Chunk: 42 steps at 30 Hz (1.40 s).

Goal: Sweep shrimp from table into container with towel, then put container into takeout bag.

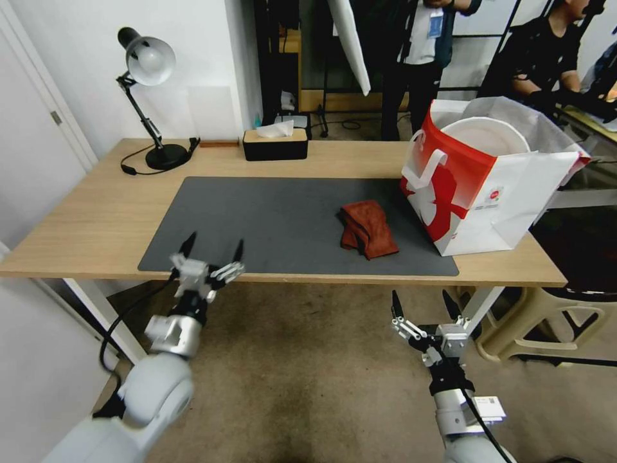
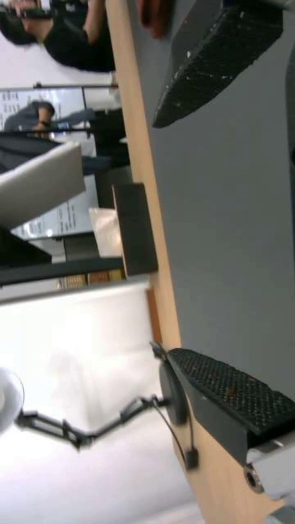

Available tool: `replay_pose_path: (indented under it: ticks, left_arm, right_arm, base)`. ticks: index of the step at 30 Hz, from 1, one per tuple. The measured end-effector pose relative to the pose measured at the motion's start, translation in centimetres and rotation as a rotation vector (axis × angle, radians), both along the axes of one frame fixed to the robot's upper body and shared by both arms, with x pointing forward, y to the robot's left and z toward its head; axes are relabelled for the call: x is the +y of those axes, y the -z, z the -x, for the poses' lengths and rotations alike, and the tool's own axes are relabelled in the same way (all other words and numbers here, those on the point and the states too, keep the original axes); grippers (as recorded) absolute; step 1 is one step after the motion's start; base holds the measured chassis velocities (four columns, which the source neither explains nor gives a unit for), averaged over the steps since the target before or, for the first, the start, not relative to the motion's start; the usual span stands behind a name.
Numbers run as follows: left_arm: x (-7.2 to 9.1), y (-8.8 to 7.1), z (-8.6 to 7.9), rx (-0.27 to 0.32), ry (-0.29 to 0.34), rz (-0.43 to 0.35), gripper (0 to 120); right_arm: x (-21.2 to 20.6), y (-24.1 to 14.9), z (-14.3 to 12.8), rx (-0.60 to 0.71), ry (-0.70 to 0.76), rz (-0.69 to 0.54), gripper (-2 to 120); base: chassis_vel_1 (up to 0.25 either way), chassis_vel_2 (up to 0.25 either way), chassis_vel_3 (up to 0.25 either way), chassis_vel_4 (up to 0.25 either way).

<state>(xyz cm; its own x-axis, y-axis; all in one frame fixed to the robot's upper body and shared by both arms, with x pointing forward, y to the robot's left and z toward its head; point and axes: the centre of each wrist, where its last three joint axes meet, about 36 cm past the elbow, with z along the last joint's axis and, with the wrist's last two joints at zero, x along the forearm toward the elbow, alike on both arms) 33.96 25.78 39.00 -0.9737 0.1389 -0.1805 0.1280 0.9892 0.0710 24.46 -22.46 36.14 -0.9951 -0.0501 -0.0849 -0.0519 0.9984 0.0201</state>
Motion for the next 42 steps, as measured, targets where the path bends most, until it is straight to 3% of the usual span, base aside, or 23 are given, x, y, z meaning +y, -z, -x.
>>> replay_pose_path:
  ticks: [1,4,13,25,42]
  left_arm:
    - [0.0,0.0,0.0,0.000,0.000,0.000,100]
    - [-0.1,2.6,3.3,0.008,-0.061,0.010,100]
    - [-0.1,4.3,5.2,0.048,-0.081,0.021,100]
    - [-0.6,5.3,6.4,0.087,-0.103,0.025,100]
    - [-0.6,5.3,6.3,0.089,-0.103,0.023,100]
  right_arm:
    - [0.0,0.0,0.0,0.000,0.000,0.000,100]
    - [-0.6,-0.7,-0.1,0.024,-0.021,-0.031,100]
    - [-0.4,-0.9,0.0,0.036,-0.022,-0.074,100]
    - [-0.3,-0.8,0.2,0.048,-0.009,-0.081,100]
    - [-0.3,-0.8,0.2,0.048,-0.008,-0.079,100]
  base:
    - [0.000,0.000,0.000,0.000]
    - [0.000,0.000,0.000,0.000]
    - [0.000,0.000,0.000,0.000]
    - [0.000,0.000,0.000,0.000]
    - [0.000,0.000,0.000,0.000]
